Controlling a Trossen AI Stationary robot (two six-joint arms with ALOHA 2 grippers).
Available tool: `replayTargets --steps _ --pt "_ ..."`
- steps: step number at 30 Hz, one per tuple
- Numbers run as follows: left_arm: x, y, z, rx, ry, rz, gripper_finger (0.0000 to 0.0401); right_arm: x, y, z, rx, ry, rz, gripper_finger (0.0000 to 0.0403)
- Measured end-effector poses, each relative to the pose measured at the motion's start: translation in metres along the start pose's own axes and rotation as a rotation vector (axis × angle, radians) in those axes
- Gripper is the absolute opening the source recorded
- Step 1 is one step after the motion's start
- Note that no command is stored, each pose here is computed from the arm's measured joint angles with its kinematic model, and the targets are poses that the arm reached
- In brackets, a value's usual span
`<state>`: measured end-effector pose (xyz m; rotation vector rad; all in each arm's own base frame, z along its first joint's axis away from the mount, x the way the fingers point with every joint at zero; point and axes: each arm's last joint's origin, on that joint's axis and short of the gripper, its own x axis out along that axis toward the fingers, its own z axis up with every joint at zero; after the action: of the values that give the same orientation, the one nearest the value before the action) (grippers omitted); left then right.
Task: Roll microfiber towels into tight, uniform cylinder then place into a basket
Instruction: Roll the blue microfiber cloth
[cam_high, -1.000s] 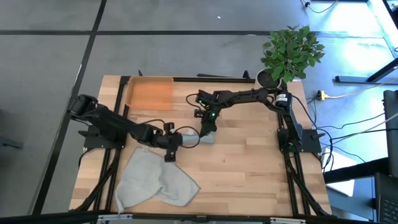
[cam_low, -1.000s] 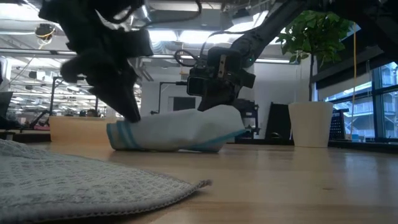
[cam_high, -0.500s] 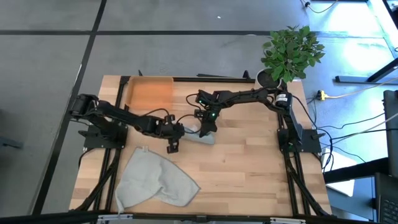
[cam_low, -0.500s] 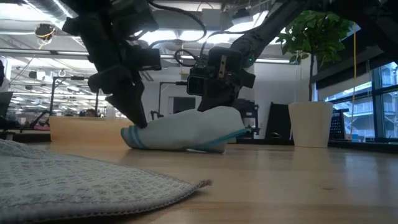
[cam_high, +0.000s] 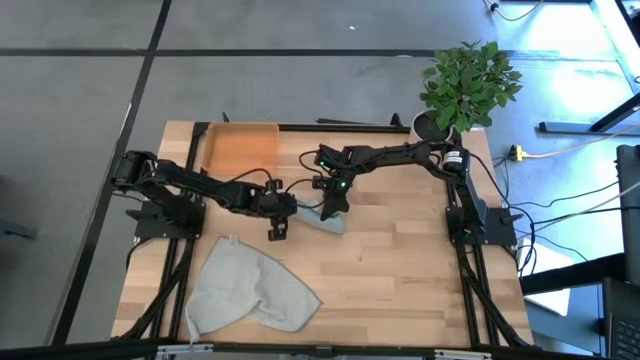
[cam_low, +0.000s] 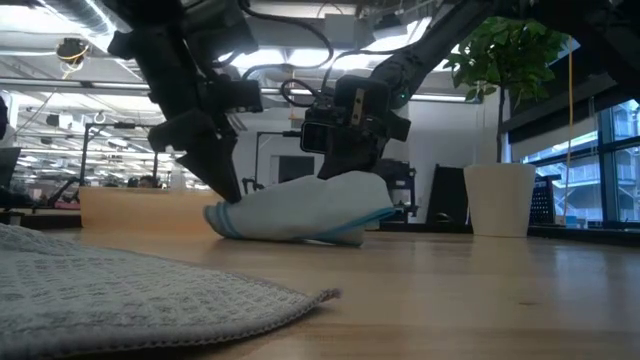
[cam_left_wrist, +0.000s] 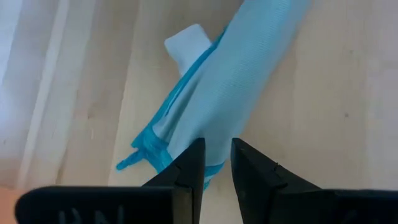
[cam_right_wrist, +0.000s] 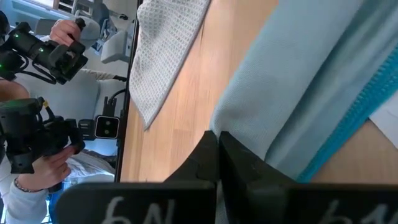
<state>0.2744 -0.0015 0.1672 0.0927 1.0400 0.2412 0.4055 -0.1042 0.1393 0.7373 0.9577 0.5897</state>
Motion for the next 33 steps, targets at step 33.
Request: replayTargets --steps 33 --pt "0.01 0.015 0.003 0.114 -0.01 -0.108 0.0069 -0.002 -0.032 -0.001 0.051 -0.046 0.195 0.0004"
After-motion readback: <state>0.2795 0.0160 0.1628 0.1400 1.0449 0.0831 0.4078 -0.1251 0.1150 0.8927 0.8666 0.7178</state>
